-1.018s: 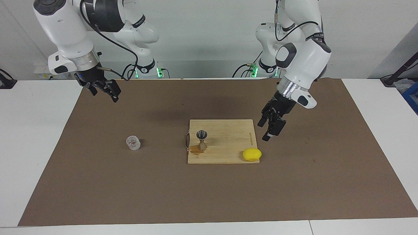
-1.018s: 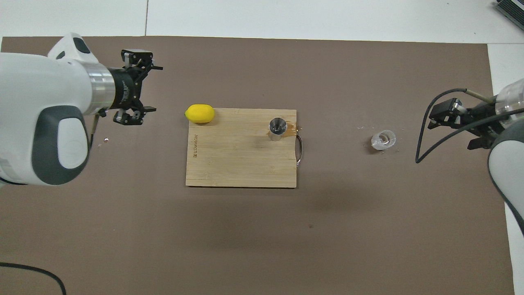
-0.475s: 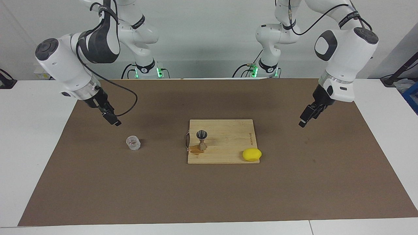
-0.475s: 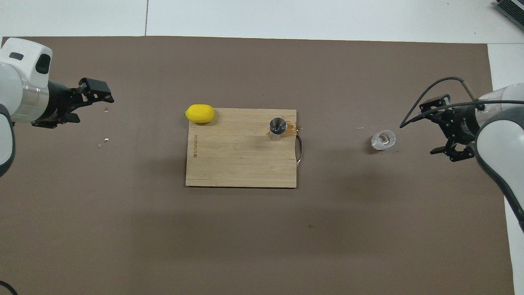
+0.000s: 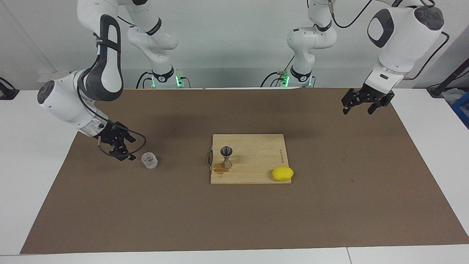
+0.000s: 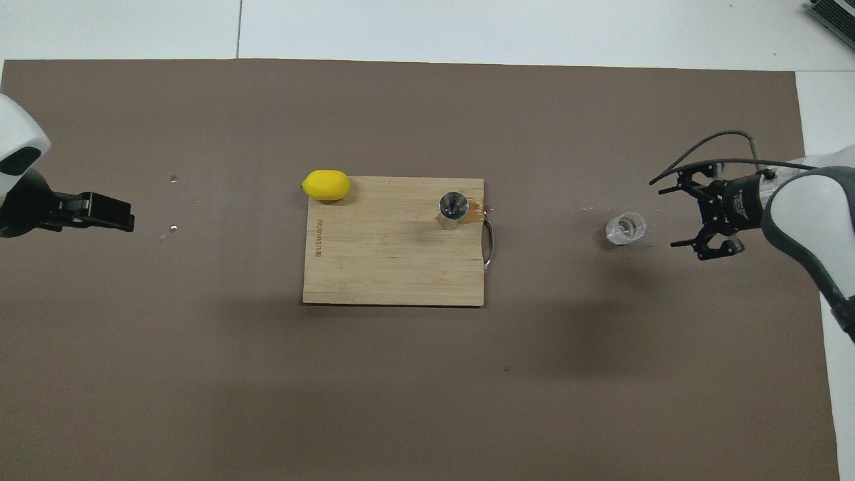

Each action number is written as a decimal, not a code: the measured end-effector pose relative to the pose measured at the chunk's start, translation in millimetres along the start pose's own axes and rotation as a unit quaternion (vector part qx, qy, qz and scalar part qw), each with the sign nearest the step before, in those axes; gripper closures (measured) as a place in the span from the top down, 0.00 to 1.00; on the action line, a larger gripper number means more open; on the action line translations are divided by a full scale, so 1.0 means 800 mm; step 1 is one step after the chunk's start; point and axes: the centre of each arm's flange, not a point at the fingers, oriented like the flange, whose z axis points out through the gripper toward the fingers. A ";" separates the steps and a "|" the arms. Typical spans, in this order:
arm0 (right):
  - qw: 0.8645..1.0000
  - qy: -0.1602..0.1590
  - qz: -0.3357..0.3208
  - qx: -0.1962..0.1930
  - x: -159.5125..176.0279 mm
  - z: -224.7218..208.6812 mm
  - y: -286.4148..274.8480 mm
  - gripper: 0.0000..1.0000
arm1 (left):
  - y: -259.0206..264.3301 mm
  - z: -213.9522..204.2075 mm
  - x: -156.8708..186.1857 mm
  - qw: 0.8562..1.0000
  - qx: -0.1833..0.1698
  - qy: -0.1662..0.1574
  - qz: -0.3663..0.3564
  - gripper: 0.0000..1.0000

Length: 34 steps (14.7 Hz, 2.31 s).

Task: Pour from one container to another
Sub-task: 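Grasp the small clear glass cup with the right gripper, then lift the glass cup with the right gripper over the metal cup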

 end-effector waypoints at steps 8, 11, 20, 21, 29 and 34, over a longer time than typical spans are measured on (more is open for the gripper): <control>0.995 -0.046 0.089 0.005 0.074 0.064 0.020 0.93 | 0.019 -0.038 -0.005 1.000 0.012 -0.021 0.017 1.00; 0.992 -0.069 0.108 0.011 0.085 0.084 0.023 0.93 | 0.015 -0.048 -0.013 0.999 0.013 -0.026 0.014 1.00; 0.990 -0.092 0.105 0.012 0.057 0.114 0.010 0.92 | 0.012 -0.045 -0.020 1.000 0.011 -0.025 0.011 1.00; 0.990 -0.094 0.104 0.012 0.053 0.116 0.008 0.91 | 0.013 -0.045 -0.020 1.000 0.010 -0.024 0.011 1.00; 0.991 -0.099 0.086 0.007 0.048 0.119 0.008 0.50 | 0.014 -0.045 -0.021 1.000 0.011 -0.024 0.012 1.00; 0.991 -0.097 0.093 0.010 0.002 0.108 -0.015 0.50 | 0.014 -0.045 -0.021 1.000 0.011 -0.024 0.012 1.00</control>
